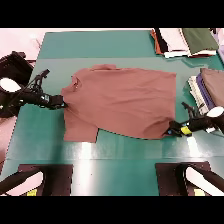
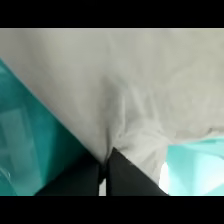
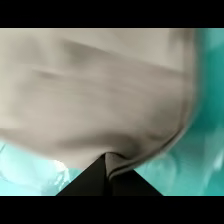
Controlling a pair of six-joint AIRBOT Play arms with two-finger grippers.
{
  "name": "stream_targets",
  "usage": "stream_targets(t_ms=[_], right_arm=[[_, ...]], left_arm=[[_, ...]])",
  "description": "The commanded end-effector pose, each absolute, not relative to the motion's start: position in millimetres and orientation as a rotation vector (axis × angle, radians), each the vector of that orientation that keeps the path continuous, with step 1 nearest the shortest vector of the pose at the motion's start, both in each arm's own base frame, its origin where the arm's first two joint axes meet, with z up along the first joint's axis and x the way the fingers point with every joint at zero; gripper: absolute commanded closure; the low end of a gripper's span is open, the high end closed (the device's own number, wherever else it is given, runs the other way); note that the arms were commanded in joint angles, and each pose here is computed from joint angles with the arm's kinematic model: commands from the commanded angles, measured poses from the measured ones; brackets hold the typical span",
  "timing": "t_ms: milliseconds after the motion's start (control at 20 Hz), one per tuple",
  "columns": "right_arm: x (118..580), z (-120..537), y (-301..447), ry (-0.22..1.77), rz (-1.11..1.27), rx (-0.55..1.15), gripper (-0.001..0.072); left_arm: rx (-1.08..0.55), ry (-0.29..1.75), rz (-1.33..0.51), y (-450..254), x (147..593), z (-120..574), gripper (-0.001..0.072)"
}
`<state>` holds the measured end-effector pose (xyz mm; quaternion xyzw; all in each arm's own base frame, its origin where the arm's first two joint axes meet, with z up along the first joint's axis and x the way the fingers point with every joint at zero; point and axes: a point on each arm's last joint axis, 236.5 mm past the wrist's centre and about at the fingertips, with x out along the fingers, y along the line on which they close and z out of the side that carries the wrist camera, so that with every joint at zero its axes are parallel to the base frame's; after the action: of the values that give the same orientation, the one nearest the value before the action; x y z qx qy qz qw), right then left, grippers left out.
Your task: Fold the shirts.
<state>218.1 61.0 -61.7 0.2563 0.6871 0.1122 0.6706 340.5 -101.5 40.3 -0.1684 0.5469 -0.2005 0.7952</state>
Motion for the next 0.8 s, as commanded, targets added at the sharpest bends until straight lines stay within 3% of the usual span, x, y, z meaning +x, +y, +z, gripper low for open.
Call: stream_targets(t_ms=[0,200,450,600,750], right_arm=[[264,18,71,1.313,0.346,0.421,0.0695],[305,210,58,0.800,0.346,0.218,0.0695],[258,421,31,0.272,0.187,0.030,0.0695],[225,481,20,0.144,0.069,-0.052,0.0696],[221,503,14,0.121,0.030,-0.053,0.0696]], left_arm=[[-0.330,0.988,-0.434,-101,346,113,0.0680],[-0.239,0.541,-0.450,-102,329,294,0.0680],[-0.114,0.003,-0.456,-103,226,507,0.0680],[-0.067,-0.244,-0.419,-96,166,582,0.0682],[-0.042,-0.333,-0.311,-73,156,605,0.0682]])
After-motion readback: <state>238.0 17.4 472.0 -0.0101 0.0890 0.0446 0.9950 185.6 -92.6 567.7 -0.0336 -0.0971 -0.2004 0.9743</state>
